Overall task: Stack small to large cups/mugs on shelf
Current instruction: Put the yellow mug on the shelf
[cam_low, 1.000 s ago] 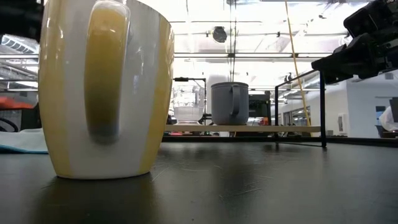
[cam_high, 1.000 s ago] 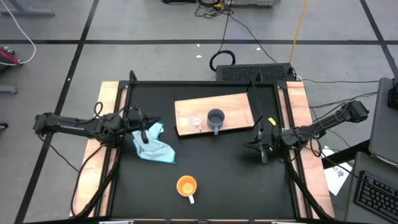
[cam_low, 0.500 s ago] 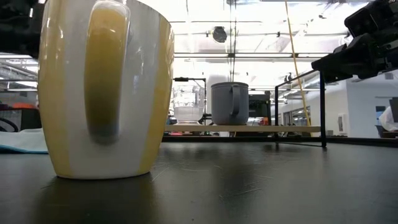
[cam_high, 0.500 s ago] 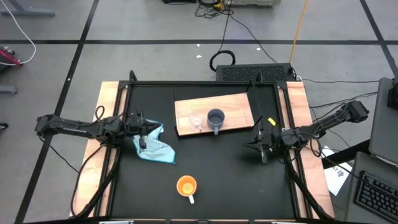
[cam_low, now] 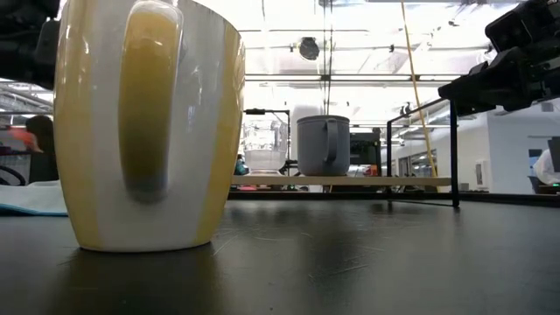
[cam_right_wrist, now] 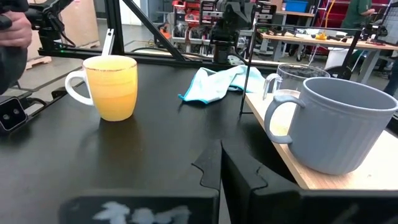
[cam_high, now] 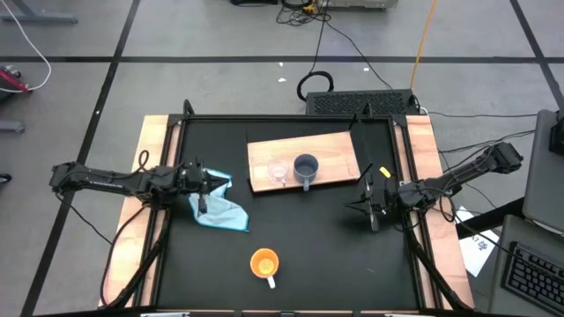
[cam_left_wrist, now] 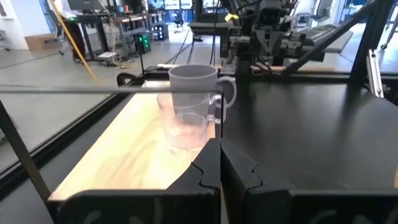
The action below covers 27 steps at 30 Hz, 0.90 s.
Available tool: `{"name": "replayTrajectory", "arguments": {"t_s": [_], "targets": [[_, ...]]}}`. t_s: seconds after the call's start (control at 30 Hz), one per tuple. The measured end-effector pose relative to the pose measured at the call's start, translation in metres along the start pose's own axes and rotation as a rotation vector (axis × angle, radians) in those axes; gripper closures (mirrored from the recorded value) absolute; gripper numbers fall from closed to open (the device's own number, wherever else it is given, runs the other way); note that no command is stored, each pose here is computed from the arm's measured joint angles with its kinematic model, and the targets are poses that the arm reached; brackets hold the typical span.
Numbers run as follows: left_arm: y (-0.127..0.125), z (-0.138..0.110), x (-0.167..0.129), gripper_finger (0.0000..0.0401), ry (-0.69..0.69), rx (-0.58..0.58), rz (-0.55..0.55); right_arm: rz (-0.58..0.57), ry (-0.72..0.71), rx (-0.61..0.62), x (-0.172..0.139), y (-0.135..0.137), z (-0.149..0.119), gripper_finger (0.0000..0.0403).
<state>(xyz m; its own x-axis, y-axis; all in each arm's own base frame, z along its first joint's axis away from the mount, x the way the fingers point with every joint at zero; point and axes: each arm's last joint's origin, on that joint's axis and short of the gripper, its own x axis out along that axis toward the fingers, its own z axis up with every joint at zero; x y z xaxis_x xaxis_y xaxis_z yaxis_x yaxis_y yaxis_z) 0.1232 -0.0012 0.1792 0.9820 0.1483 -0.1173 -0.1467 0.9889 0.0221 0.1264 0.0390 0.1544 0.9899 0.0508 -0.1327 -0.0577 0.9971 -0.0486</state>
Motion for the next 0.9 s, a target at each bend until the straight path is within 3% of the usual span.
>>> {"name": "replayTrajectory", "arguments": {"t_s": [0.6,0.9], "targets": [[-0.0008,-0.0020,0.0000,0.0386,0.021,-0.085,-0.024,0.000,0.000,0.002,0.0000,0.0000,0.0001,0.0403],[-0.0007,-0.0020,0.0001,0.0398,0.021,-0.048,-0.023,0.000,0.000,0.002,0.0000,0.0000,0.0001,0.0403]]}}
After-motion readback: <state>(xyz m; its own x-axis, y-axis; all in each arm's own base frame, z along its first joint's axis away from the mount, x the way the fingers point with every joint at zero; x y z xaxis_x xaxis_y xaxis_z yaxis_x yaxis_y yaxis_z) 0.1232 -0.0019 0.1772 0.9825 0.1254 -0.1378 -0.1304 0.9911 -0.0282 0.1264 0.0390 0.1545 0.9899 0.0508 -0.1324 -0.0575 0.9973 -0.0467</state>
